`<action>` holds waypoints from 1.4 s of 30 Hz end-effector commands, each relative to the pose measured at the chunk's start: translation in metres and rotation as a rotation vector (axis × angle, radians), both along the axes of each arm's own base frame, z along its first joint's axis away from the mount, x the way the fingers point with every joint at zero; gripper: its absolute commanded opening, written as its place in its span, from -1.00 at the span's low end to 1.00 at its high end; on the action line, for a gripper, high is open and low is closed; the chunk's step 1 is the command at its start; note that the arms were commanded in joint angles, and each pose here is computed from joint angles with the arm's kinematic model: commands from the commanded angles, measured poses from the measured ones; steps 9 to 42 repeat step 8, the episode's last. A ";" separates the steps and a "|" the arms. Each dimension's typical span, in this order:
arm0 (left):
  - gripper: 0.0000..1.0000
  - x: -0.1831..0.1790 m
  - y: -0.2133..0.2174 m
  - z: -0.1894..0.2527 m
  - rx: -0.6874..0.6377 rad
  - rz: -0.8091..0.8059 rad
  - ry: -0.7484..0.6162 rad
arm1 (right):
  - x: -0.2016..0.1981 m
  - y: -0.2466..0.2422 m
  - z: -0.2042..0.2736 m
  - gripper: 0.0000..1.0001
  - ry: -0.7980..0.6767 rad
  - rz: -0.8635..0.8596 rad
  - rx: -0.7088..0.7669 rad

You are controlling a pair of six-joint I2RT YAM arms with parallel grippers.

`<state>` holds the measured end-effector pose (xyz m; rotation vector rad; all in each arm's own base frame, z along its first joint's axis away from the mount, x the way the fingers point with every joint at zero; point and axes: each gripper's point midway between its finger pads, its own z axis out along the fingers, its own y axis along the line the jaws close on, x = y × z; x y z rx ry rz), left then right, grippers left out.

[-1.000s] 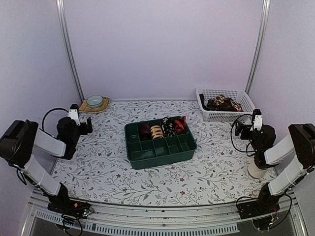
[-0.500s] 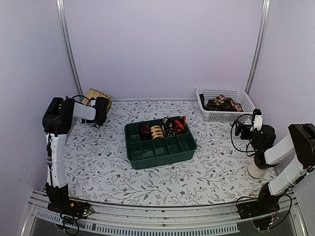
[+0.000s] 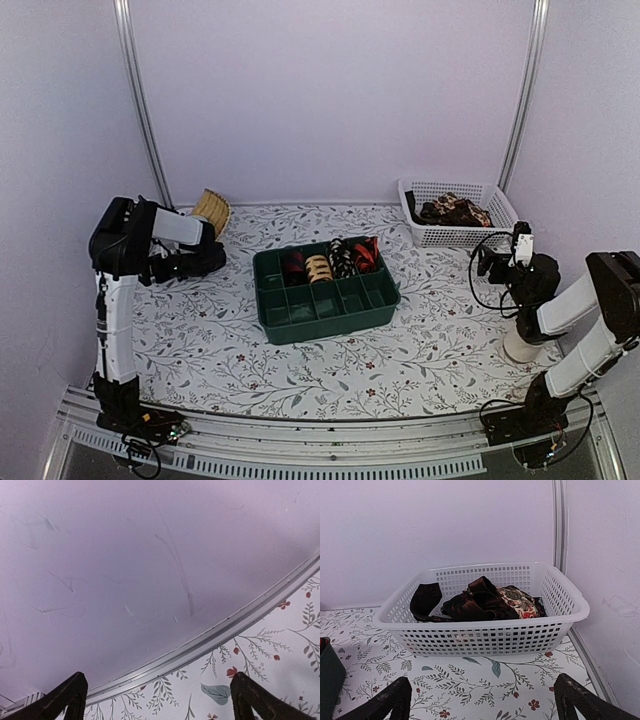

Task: Roll the ties
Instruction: Reset both arms

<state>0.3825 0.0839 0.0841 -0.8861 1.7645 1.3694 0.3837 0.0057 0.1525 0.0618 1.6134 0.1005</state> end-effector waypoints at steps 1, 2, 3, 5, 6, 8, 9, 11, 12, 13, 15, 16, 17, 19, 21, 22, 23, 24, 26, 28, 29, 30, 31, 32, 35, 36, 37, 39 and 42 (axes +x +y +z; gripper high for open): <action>1.00 -0.009 -0.008 0.039 0.067 -0.062 -0.133 | 0.003 -0.001 -0.008 1.00 0.026 0.002 0.007; 1.00 -0.012 -0.013 0.045 0.080 -0.091 -0.154 | 0.004 -0.001 -0.008 0.99 0.025 0.002 0.007; 1.00 -0.017 -0.019 0.053 0.098 -0.128 -0.178 | 0.003 -0.001 -0.008 0.99 0.026 0.002 0.007; 1.00 -0.021 -0.033 0.069 0.150 -0.220 -0.209 | 0.004 -0.001 -0.008 0.99 0.026 0.002 0.007; 1.00 -0.023 -0.038 0.074 0.155 -0.242 -0.221 | 0.004 -0.001 -0.008 1.00 0.025 0.002 0.007; 1.00 -0.025 -0.039 0.080 0.146 -0.245 -0.254 | 0.004 -0.001 -0.008 1.00 0.026 0.001 0.008; 1.00 -0.025 -0.039 0.080 0.146 -0.245 -0.254 | 0.004 -0.001 -0.008 1.00 0.026 0.001 0.008; 1.00 -0.025 -0.039 0.080 0.146 -0.245 -0.254 | 0.004 -0.001 -0.008 1.00 0.026 0.001 0.008; 1.00 -0.025 -0.039 0.080 0.146 -0.245 -0.254 | 0.004 -0.001 -0.008 1.00 0.026 0.001 0.008; 1.00 -0.025 -0.039 0.080 0.146 -0.245 -0.254 | 0.004 -0.001 -0.008 1.00 0.026 0.001 0.008; 1.00 -0.025 -0.039 0.080 0.146 -0.245 -0.254 | 0.004 -0.001 -0.008 1.00 0.026 0.001 0.008; 1.00 -0.025 -0.039 0.080 0.146 -0.245 -0.254 | 0.004 -0.001 -0.008 1.00 0.026 0.001 0.008; 1.00 -0.025 -0.039 0.080 0.146 -0.245 -0.254 | 0.004 -0.001 -0.008 1.00 0.026 0.001 0.008; 1.00 -0.025 -0.039 0.080 0.146 -0.245 -0.254 | 0.004 -0.001 -0.008 1.00 0.026 0.001 0.008; 1.00 -0.025 -0.039 0.080 0.146 -0.245 -0.254 | 0.004 -0.001 -0.008 1.00 0.026 0.001 0.008; 1.00 -0.025 -0.039 0.080 0.146 -0.245 -0.254 | 0.004 -0.001 -0.008 1.00 0.026 0.001 0.008; 1.00 -0.025 -0.039 0.080 0.146 -0.245 -0.254 | 0.004 -0.001 -0.008 1.00 0.026 0.001 0.008; 1.00 -0.025 -0.039 0.080 0.146 -0.245 -0.254 | 0.004 -0.001 -0.008 1.00 0.026 0.001 0.008; 1.00 -0.025 -0.039 0.080 0.146 -0.245 -0.254 | 0.004 -0.001 -0.008 1.00 0.026 0.001 0.008; 1.00 -0.025 -0.039 0.080 0.146 -0.245 -0.254 | 0.004 -0.001 -0.008 1.00 0.026 0.001 0.008; 1.00 -0.025 -0.039 0.080 0.146 -0.245 -0.254 | 0.004 -0.001 -0.008 1.00 0.026 0.001 0.008; 1.00 -0.025 -0.039 0.080 0.146 -0.245 -0.254 | 0.004 -0.001 -0.008 1.00 0.026 0.001 0.008; 1.00 -0.025 -0.039 0.080 0.146 -0.245 -0.254 | 0.004 -0.001 -0.008 1.00 0.026 0.001 0.008; 1.00 -0.025 -0.039 0.080 0.146 -0.245 -0.254 | 0.004 -0.001 -0.008 1.00 0.026 0.001 0.008; 1.00 -0.025 -0.039 0.080 0.146 -0.245 -0.254 | 0.004 -0.001 -0.008 1.00 0.026 0.001 0.008; 1.00 -0.025 -0.039 0.080 0.146 -0.245 -0.254 | 0.004 -0.001 -0.008 1.00 0.026 0.001 0.008; 1.00 -0.025 -0.039 0.080 0.146 -0.245 -0.254 | 0.004 -0.001 -0.008 1.00 0.026 0.001 0.008; 1.00 -0.025 -0.039 0.080 0.146 -0.245 -0.254 | 0.004 -0.001 -0.008 1.00 0.026 0.001 0.008; 1.00 -0.025 -0.039 0.080 0.146 -0.245 -0.254 | 0.004 -0.001 -0.008 1.00 0.026 0.001 0.008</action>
